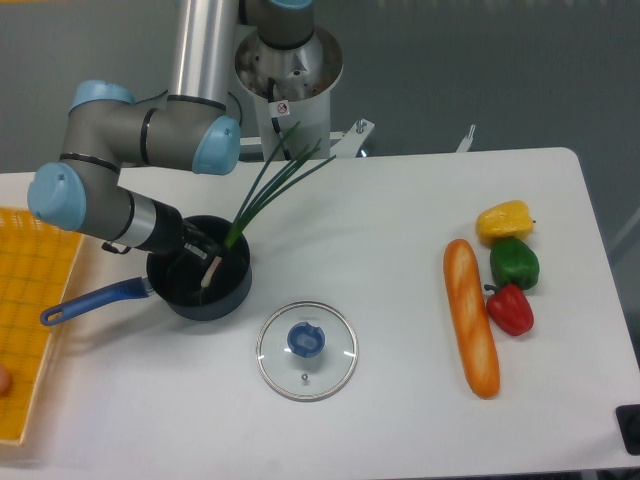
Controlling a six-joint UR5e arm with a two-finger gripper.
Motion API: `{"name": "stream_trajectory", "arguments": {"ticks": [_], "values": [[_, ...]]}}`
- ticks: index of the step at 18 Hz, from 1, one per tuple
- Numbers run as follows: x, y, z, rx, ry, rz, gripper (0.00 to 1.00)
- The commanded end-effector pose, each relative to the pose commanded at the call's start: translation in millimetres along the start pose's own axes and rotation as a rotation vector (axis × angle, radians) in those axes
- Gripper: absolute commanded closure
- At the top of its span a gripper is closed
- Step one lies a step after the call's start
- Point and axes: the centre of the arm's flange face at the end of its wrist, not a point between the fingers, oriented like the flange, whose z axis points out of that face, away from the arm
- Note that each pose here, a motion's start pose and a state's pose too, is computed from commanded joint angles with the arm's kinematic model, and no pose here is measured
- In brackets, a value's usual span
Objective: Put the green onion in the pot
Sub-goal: 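Lower the green onions into the saucepan, root end first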
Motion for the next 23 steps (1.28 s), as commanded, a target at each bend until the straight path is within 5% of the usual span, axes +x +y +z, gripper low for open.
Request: {"name": "stream_trajectory", "arguments": {"ticks": [16,23], "values": [[10,-12,10,-0.019,0.003,0.003,0.77],[9,-11,6,-0.012,-0.001,0.005,0.58]]}}
